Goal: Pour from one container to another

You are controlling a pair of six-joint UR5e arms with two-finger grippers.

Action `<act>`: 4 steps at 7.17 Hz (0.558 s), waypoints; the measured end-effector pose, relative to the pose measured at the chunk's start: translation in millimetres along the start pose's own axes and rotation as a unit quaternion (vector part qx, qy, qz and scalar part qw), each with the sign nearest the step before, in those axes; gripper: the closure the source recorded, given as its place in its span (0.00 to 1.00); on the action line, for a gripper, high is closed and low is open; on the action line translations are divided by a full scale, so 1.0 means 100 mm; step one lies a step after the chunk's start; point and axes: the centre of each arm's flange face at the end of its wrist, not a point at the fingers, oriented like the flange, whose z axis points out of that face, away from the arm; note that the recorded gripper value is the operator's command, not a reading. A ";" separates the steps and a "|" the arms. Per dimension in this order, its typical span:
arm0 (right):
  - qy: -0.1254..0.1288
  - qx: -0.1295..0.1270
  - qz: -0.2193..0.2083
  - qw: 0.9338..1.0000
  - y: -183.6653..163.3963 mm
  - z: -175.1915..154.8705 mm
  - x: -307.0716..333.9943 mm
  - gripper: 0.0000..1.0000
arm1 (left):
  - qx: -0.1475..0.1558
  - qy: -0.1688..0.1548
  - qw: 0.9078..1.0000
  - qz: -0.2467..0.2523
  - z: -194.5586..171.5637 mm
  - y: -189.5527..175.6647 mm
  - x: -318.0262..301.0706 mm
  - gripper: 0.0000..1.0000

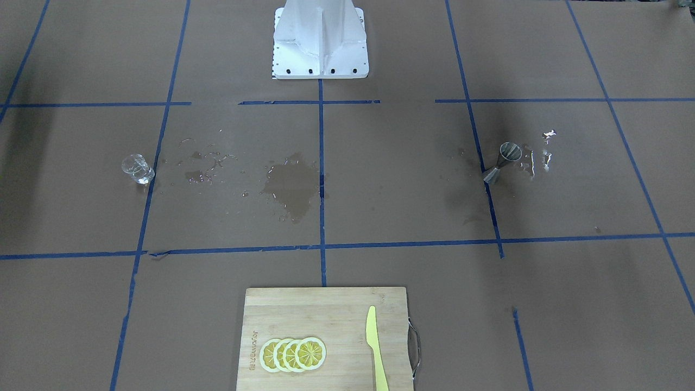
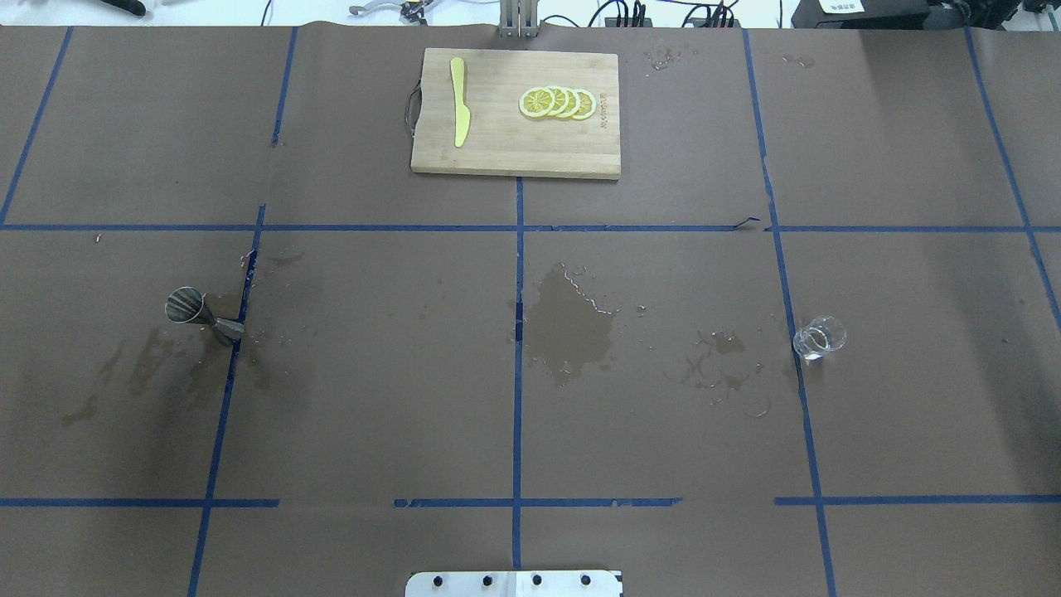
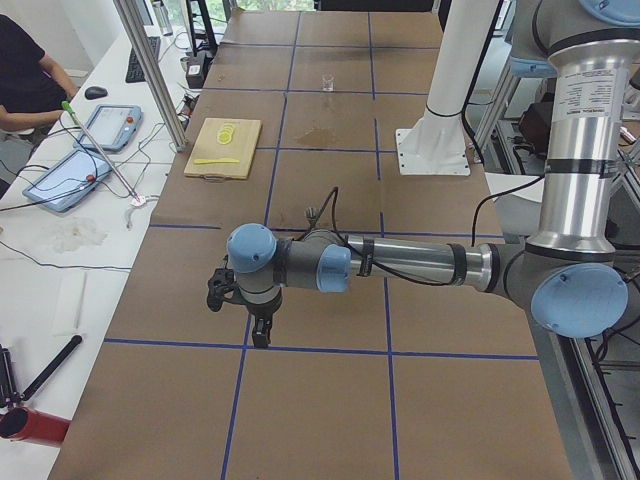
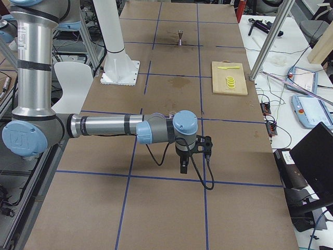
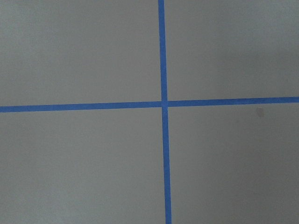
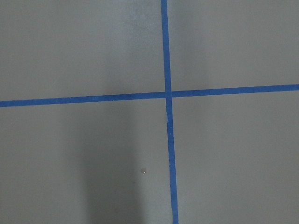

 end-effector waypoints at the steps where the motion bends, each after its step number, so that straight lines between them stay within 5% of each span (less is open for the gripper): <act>1: 0.000 0.001 -0.001 1.000 -0.01 -0.01 -0.01 0.00 | 0.015 0.001 1.000 0.012 -0.15 -0.07 0.16 0.00; 4: -0.003 0.005 -0.004 1.000 -0.11 -0.05 -0.08 0.00 | 0.083 0.017 0.996 0.041 -0.76 -0.28 1.21 0.00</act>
